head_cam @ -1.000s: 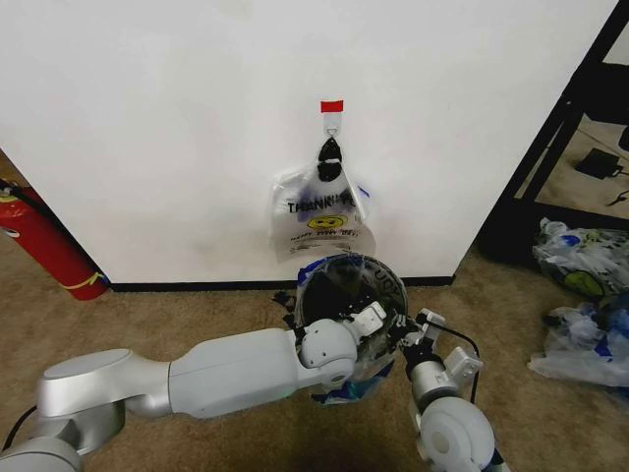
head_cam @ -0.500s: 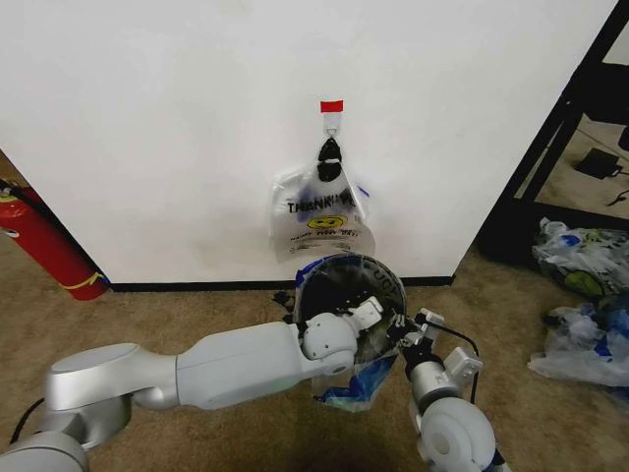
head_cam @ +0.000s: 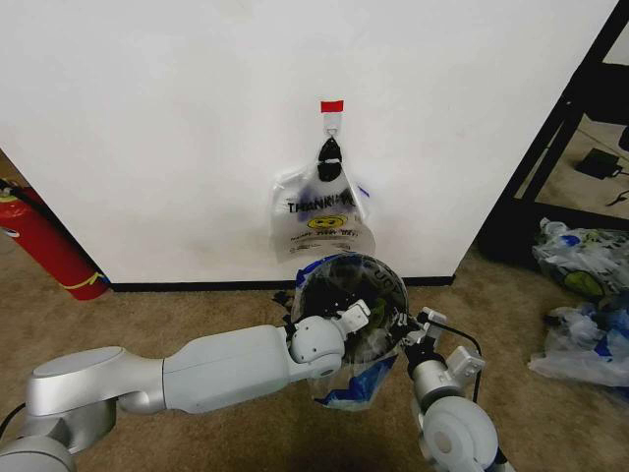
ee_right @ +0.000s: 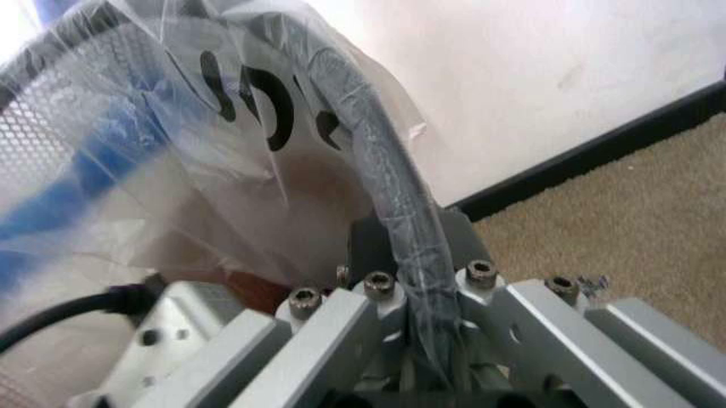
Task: Pick up the garbage bag from the wall and place it over the trash bin.
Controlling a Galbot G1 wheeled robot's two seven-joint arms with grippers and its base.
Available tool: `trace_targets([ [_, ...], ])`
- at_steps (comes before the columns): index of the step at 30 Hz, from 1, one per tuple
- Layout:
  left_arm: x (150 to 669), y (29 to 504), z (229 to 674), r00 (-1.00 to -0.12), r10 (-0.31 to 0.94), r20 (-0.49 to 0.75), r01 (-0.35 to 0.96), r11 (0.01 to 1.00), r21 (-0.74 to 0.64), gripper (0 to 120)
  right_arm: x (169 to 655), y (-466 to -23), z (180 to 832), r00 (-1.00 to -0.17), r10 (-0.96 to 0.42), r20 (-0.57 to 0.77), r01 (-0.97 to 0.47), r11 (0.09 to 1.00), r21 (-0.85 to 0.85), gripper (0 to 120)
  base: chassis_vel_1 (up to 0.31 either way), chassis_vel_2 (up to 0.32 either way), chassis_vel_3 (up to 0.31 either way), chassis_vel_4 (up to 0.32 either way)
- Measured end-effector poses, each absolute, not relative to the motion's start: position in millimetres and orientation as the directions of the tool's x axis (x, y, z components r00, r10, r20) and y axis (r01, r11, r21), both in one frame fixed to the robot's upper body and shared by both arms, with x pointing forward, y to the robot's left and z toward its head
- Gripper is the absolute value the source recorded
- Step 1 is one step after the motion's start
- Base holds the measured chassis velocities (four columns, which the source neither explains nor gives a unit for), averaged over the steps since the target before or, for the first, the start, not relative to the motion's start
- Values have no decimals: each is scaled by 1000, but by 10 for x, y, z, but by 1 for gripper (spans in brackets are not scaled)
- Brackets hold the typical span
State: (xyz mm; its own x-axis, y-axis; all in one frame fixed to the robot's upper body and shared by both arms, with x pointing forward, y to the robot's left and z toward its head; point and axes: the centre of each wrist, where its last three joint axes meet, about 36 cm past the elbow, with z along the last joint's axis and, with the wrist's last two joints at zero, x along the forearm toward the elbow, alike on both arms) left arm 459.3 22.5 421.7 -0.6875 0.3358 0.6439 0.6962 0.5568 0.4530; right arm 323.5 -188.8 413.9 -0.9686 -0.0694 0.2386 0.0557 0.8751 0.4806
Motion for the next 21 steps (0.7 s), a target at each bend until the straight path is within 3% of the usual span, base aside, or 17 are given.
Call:
trace_targets([
  [10,4303,191,4314,-679,382,627,710,560,427,0,3265,-1878,4069,-965,-58,255,77,870,487,0,0,0,0,0],
  [14,4282,203,4448,-704,387,595,687,583,433,18,3274,-1890,4053,-965,-52,256,81,871,484,0,0,0,0,0],
  [16,4275,210,4489,-711,389,586,680,591,434,19,3276,-1893,4049,-965,-50,256,83,872,483,0,0,0,0,0],
  [19,4216,341,4644,-735,383,559,649,635,418,34,3287,-1925,4036,-966,-36,257,96,869,485,0,0,0,0,0],
  [21,4196,386,4677,-737,385,555,646,641,414,38,3287,-1931,4029,-965,-35,258,98,869,485,0,0,0,0,0],
])
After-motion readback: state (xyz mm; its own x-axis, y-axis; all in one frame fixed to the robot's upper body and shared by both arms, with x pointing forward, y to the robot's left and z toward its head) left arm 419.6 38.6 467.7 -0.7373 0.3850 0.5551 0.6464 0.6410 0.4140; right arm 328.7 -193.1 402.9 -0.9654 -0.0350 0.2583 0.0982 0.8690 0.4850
